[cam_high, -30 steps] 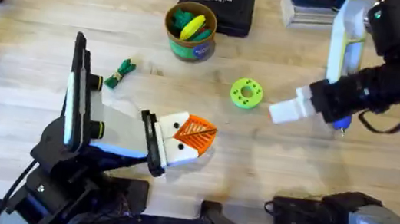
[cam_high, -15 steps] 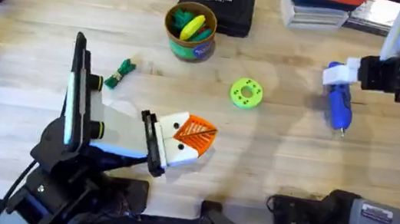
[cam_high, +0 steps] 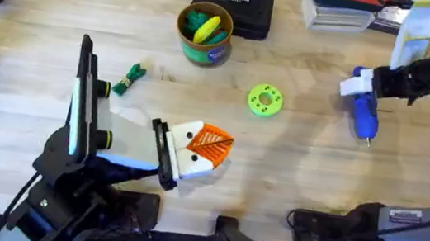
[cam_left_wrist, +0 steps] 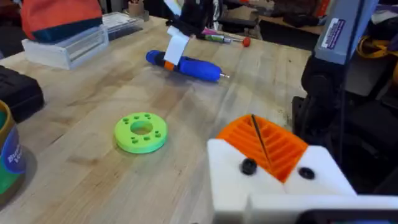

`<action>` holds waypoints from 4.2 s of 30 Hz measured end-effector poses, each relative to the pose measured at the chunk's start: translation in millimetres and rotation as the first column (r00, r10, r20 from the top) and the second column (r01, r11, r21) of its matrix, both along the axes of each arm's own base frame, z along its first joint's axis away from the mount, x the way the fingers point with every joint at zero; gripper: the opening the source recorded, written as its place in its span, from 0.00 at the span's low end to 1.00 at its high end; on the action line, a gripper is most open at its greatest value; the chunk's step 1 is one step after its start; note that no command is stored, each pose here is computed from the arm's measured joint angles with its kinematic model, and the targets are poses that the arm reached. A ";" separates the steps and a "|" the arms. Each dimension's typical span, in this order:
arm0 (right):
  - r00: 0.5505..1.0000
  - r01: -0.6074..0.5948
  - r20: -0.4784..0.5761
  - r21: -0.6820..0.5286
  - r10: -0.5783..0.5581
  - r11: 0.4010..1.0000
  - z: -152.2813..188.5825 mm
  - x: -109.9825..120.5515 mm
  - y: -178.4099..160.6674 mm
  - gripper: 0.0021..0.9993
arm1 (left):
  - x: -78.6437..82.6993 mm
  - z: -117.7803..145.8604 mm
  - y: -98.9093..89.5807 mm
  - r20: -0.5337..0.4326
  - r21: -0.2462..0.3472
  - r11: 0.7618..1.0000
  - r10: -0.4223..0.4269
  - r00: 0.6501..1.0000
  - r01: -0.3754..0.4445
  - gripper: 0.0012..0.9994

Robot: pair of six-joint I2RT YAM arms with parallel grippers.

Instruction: Pick up the gripper from the table and insert it into the empty holder that is missing its gripper. Then pick up a screw, insert it into the mounting hole, and use the screwdriver to tighten it. Finally, clean up the table by picking up the vegetable and placing it into the bucket.

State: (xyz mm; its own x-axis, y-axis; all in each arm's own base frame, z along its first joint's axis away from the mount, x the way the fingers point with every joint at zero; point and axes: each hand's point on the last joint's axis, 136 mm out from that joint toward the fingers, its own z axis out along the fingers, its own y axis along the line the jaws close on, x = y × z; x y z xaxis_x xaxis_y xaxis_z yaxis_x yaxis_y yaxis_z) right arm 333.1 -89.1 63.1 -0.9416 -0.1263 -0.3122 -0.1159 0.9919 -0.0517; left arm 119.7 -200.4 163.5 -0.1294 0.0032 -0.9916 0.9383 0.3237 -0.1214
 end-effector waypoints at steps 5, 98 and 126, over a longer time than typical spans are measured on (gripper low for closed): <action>0.998 -0.003 -0.069 0.020 0.005 1.000 -25.2 -3.1 0.9 0.99 | 0.0 0.0 0.0 0.000 0.000 1.000 0.000 1.000 0.000 0.00; 0.406 -0.632 0.914 0.259 0.027 0.731 259.8 -94.9 249.4 0.03 | 0.4 0.0 0.1 0.000 0.000 1.000 0.002 1.000 -0.002 0.00; 0.007 -0.973 0.999 -0.005 0.052 0.229 310.1 -183.9 396.0 0.03 | 0.4 0.1 0.1 0.001 0.000 1.000 0.002 1.000 -0.002 0.00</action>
